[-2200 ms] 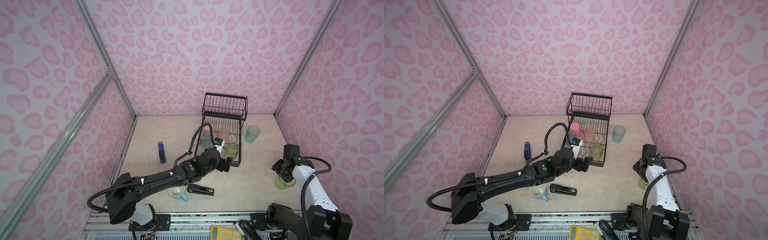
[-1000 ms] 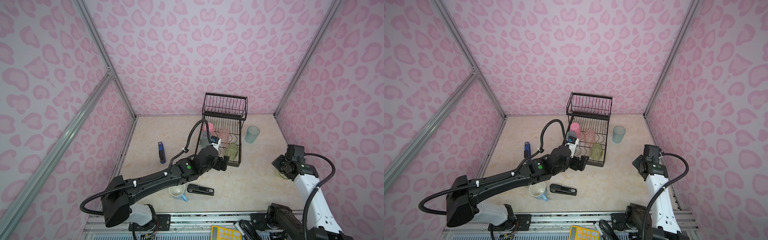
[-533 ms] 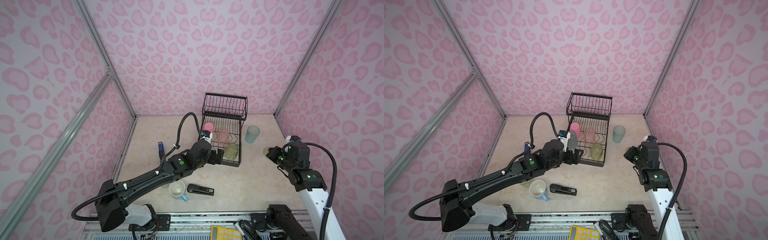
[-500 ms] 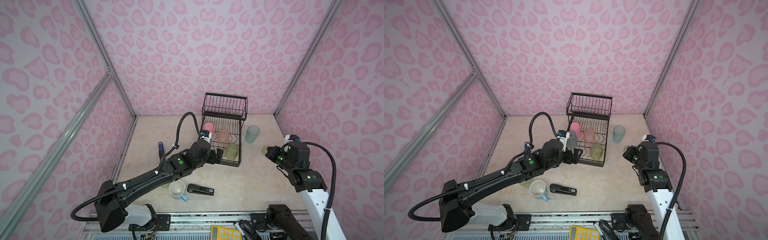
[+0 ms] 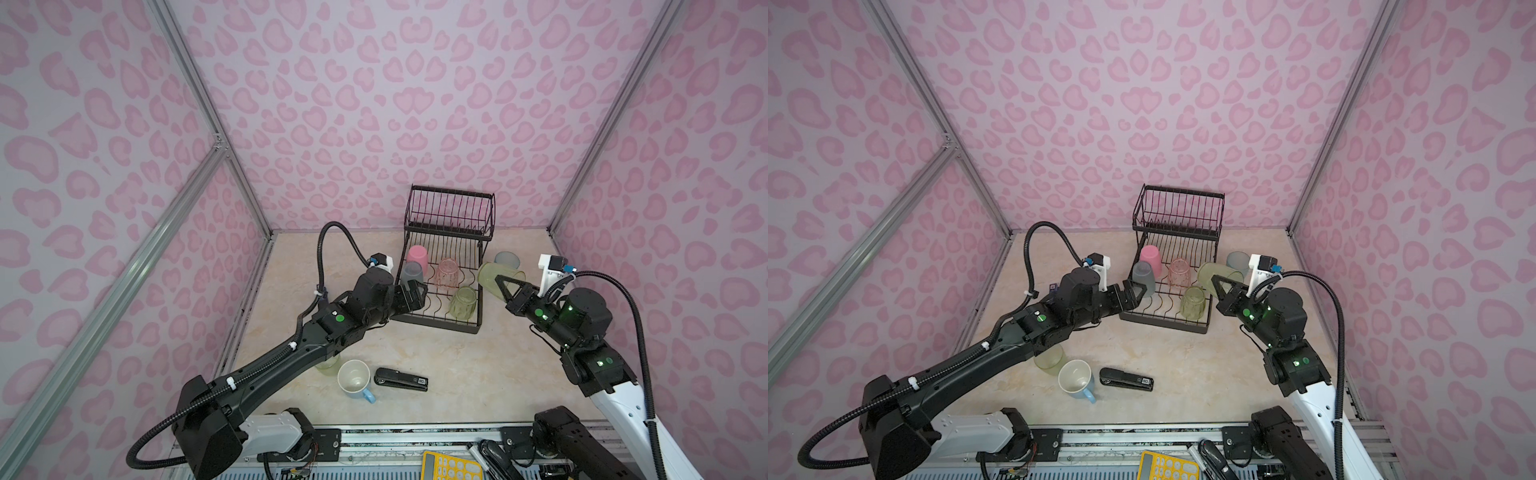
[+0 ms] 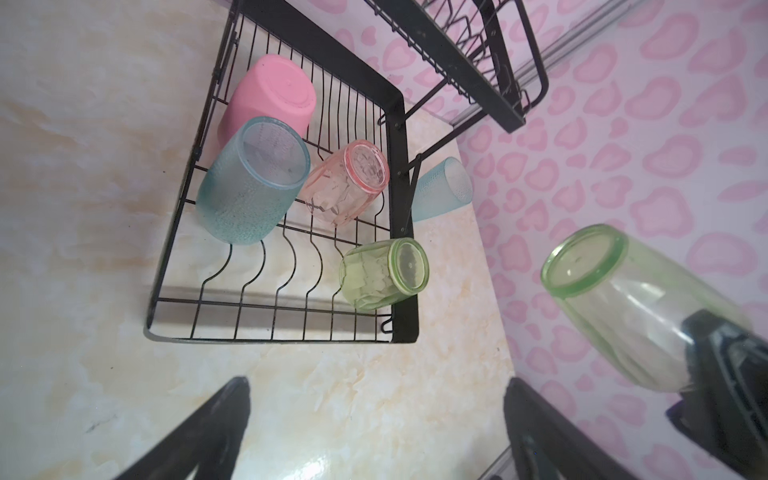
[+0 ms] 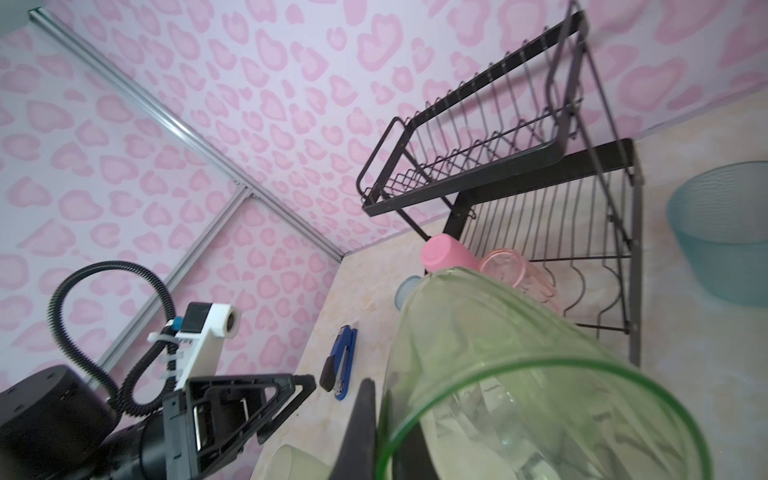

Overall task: Load the cups into the dish rack
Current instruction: 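Carry the second green cup toward the left gripper while the left reaches toward it, then grasp the green cup with the left gripper and open the right gripper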

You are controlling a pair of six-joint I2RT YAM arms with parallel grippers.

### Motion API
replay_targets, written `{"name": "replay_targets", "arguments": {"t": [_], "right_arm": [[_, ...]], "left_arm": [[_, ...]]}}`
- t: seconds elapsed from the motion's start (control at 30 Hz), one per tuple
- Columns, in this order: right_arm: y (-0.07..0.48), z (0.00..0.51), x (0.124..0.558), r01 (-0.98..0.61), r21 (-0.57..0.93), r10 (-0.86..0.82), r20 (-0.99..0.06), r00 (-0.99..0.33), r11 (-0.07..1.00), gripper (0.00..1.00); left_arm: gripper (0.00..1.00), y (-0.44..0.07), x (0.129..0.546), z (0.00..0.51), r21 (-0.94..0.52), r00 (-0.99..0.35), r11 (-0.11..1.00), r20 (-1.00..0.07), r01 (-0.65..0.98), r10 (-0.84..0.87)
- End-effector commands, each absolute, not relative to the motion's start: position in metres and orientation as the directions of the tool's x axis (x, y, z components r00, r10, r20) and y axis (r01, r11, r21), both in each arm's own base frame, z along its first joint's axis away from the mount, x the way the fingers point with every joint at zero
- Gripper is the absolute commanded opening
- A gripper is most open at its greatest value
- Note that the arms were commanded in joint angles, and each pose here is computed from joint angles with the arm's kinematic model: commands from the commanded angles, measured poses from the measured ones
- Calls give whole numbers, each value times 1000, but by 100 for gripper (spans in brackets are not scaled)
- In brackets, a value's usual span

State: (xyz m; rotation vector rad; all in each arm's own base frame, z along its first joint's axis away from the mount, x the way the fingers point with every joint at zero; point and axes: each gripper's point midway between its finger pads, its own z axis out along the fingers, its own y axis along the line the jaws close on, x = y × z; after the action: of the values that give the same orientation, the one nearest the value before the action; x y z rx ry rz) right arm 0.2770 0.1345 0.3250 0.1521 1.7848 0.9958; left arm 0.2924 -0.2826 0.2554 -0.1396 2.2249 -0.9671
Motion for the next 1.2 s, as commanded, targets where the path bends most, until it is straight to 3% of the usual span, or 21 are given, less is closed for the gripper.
{"name": "replay_targets", "arguments": {"t": [0.0, 0.17, 0.37, 0.67, 1.17], "right_arm": [[160, 358, 274, -492, 668, 534, -743, -403, 558, 0], [190, 358, 278, -556, 679, 532, -729, -431, 479, 0], [220, 355, 286, -596, 707, 536, -694, -481, 381, 0], [250, 357, 289, -629, 712, 517, -683, -516, 312, 0], [279, 354, 288, -639, 708, 483, -691, -538, 301, 0]], "left_arm": [[97, -289, 292, 276, -799, -773, 587, -455, 134, -443], [97, -288, 301, 283, -867, -781, 492, -364, 83, -509], [97, -298, 308, 301, -972, -796, 223, -189, 69, -575], [97, -314, 319, 327, -995, -811, 22, -94, 100, -577], [98, -317, 334, 337, -987, -782, -48, -91, 153, -617]]}}
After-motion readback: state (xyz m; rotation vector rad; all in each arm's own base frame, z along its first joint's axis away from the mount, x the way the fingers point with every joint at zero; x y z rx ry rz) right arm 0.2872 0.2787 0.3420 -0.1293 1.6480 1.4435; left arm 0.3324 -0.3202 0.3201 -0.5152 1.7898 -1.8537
